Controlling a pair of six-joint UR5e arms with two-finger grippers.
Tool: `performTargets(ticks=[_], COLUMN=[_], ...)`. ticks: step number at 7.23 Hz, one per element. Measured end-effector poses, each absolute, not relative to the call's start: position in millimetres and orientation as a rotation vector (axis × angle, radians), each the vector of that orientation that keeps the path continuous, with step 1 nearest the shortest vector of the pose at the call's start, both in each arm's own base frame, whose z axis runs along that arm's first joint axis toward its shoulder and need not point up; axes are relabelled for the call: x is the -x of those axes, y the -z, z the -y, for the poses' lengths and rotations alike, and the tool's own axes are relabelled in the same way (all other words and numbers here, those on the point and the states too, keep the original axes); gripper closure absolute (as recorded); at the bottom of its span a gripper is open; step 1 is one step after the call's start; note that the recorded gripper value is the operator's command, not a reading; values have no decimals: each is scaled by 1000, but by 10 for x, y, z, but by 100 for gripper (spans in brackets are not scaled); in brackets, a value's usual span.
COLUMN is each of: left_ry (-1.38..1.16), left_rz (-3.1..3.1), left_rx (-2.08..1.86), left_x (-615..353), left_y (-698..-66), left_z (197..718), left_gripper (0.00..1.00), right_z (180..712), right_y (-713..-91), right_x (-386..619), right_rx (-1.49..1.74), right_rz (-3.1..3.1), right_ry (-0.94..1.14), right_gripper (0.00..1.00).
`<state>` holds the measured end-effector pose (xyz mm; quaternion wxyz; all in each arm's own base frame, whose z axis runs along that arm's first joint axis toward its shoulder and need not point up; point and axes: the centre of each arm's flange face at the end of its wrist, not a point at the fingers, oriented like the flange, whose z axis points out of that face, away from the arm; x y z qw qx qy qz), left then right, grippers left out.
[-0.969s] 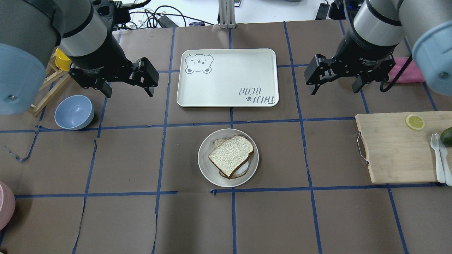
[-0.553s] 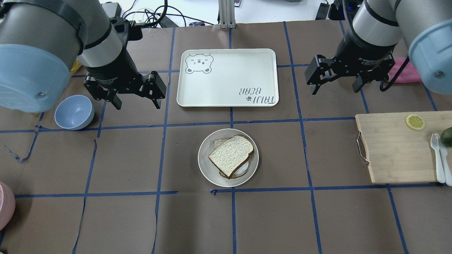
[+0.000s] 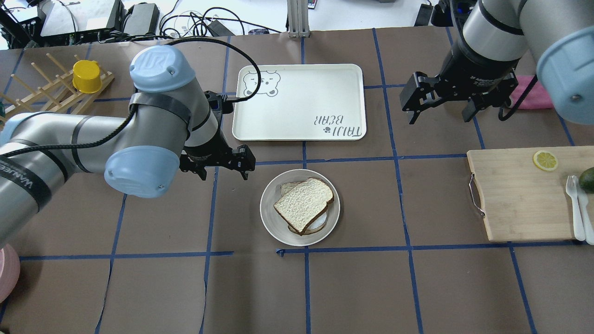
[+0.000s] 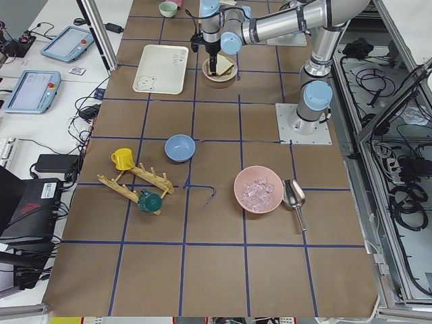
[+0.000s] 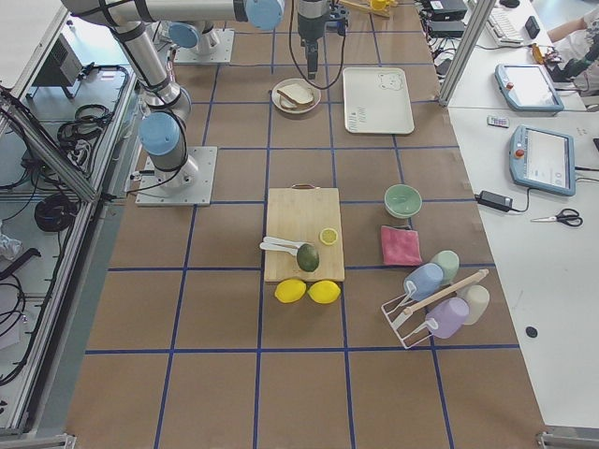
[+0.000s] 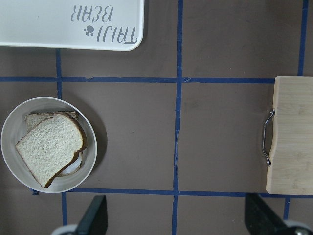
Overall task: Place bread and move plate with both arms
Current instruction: 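Lower the left gripper and grip the white plate's rim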
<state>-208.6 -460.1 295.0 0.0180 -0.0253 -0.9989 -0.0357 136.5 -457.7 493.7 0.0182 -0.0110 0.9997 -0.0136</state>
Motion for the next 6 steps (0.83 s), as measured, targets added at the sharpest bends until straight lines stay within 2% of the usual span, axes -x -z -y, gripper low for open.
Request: performTargets(ticks=[6], left_ry=[230], left_rz=[3107], left_rx=[157], left_x=[2362], left_y=[-2135], left_z=[4391], left_gripper=[0], right_z=[4581], right_y=[-4913], right_x=[-1353], right_rx=[47], right_rz=[-3115], right_ry=[34], right_gripper=[0])
